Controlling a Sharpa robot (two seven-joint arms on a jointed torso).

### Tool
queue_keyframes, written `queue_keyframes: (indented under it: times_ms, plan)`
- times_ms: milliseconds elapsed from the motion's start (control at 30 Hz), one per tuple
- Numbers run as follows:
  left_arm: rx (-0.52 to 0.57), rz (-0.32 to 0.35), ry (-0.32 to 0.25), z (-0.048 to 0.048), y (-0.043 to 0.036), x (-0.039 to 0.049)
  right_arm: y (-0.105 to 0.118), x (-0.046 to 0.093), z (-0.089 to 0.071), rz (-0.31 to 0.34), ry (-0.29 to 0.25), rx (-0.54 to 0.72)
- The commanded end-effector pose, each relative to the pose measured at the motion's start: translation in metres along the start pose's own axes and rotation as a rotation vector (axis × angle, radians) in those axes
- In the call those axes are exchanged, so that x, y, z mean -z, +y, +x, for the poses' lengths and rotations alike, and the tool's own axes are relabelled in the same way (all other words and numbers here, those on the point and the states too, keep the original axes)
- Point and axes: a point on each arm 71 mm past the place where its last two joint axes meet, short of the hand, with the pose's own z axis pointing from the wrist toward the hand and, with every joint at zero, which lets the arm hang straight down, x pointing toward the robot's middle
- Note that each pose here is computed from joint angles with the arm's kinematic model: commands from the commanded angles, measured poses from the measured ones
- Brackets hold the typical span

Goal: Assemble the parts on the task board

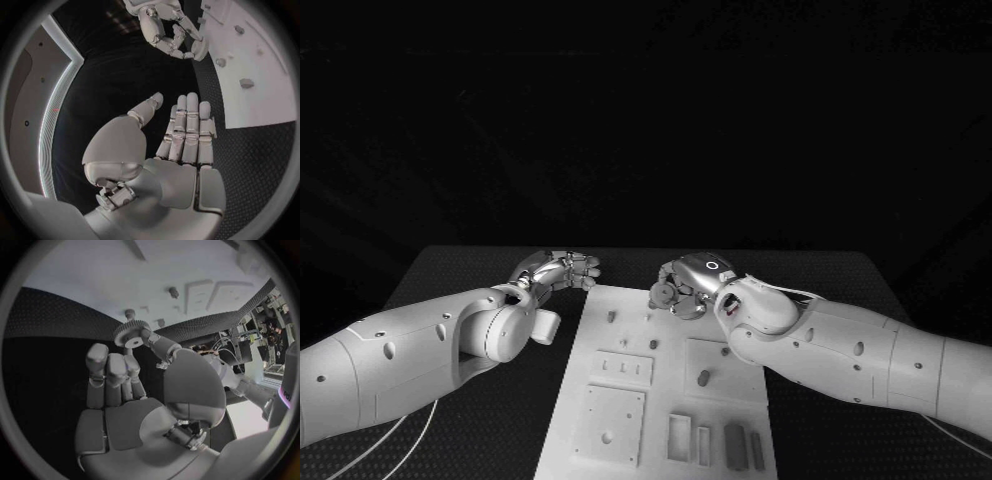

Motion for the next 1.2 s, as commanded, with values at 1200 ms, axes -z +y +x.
queue_keyframes:
  times_ms: [1200]
  plan:
    - [0.009,0.008,0.028,0.0099,-0.0022,-0.0020,0.032,-0.011,0.043,-0.047,0.087,0.034]
